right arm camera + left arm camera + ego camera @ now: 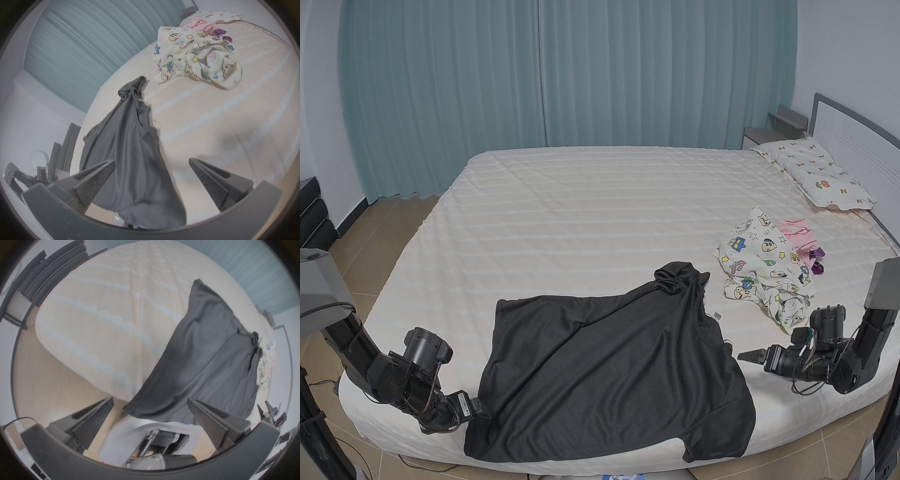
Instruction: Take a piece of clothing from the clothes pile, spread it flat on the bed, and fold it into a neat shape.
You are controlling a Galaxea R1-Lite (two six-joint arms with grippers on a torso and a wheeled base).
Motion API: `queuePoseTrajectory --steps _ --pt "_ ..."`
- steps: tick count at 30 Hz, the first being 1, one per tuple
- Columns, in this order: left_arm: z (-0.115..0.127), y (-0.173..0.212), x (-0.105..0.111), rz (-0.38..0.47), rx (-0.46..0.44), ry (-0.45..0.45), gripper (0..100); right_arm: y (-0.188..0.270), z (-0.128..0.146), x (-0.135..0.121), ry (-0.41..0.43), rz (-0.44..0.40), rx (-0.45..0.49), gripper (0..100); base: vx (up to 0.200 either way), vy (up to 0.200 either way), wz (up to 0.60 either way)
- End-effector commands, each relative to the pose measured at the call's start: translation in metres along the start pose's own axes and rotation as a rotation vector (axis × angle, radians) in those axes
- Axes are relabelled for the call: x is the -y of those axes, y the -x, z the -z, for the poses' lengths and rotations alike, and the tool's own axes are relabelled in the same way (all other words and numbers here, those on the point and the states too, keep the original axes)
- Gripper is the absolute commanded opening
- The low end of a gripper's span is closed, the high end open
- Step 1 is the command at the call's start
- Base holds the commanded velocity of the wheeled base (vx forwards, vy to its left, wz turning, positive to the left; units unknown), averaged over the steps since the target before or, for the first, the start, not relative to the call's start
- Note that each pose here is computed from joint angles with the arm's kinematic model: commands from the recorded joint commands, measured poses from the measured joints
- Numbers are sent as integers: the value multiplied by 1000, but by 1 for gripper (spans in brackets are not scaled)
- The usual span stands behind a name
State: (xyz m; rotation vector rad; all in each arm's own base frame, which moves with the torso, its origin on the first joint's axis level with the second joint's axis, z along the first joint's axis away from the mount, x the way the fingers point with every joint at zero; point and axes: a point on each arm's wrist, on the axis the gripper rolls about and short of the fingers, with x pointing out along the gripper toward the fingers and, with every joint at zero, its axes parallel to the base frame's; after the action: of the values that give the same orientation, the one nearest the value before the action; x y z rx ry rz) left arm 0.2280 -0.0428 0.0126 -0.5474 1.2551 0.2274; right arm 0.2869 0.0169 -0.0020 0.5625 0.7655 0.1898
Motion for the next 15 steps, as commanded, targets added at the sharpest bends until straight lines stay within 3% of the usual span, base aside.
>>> queuePoseTrajectory --steps 1,13,14,15 --pt "-11 1 4 85 55 73 100 -52 -12 7 -27 -14 6 100 0 0 0" --pt "-15 1 5 118 52 103 100 -94 -24 -6 -49 -20 -61 100 0 0 0" --pt "-16 1 5 119 54 105 100 -98 -22 -7 -46 -22 -67 0 0 0 0" --pt "-16 1 4 118 55 107 100 -99 -21 -8 -46 -16 -73 0 0 0 0"
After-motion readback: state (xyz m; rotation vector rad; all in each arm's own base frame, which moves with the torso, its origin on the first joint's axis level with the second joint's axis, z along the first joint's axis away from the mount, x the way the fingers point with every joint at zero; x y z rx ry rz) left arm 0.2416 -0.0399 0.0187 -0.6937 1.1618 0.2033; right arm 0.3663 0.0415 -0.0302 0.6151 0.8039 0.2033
